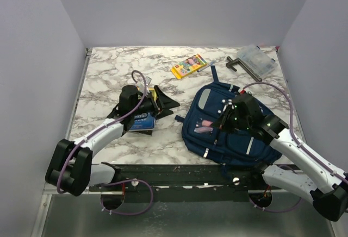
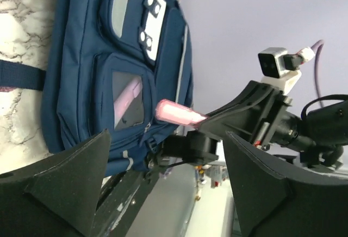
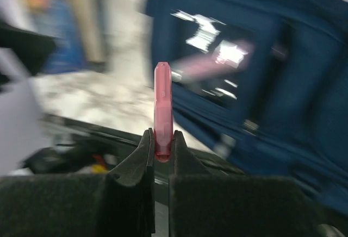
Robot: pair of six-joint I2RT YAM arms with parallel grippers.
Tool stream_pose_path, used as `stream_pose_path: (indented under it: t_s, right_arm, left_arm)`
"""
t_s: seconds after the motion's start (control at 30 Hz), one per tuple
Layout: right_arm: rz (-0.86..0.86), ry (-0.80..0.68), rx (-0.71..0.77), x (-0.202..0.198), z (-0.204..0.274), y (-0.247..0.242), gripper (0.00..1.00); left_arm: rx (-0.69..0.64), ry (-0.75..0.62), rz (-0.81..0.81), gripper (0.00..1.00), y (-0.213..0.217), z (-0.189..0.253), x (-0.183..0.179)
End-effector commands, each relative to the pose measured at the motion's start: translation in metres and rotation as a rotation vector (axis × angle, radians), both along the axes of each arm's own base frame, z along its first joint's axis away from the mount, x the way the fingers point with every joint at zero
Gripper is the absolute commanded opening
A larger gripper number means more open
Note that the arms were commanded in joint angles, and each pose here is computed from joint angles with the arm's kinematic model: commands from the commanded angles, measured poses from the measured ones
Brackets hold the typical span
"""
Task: Pack the student bag
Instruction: Pick up the stationery from the center of the board, then place the stationery in the student bag.
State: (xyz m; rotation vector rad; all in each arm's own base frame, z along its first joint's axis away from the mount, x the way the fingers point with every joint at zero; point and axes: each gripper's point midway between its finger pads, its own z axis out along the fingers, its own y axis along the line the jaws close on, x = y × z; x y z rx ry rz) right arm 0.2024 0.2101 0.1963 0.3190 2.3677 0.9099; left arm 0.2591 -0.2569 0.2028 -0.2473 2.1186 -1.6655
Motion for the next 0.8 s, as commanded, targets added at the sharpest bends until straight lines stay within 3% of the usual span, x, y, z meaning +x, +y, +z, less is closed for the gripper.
stream_pose_path:
  t_s: [0.0, 0.23, 0.47, 0.77]
  right_arm:
    - [-0.067, 0.318, -0.465, -0.068, -0.064, -0.093, 0.01]
    - [-0.130, 0.289, -0.508, -0.063, -0.066, -0.106, 0.00]
    - [-0.117, 0.184, -0.307, -0.035, -0.072, -0.066, 0.01]
    - [-0.134, 0.096, -0.240, -0.024, -0.075, -0.060, 0.01]
  left_arm:
    - [0.198, -0.072, -0.072, 0.86, -0.022, -0.024, -0.001]
    - [0.387, -0.110, -0.133, 0.84, -0.050, -0.052, 0.002]
    - [0.418, -0.054, -0.162, 0.71, -0.057, -0.075, 0.002]
    - [0.424, 0.001, -0.194, 0.58, -0.069, -0.095, -0.009]
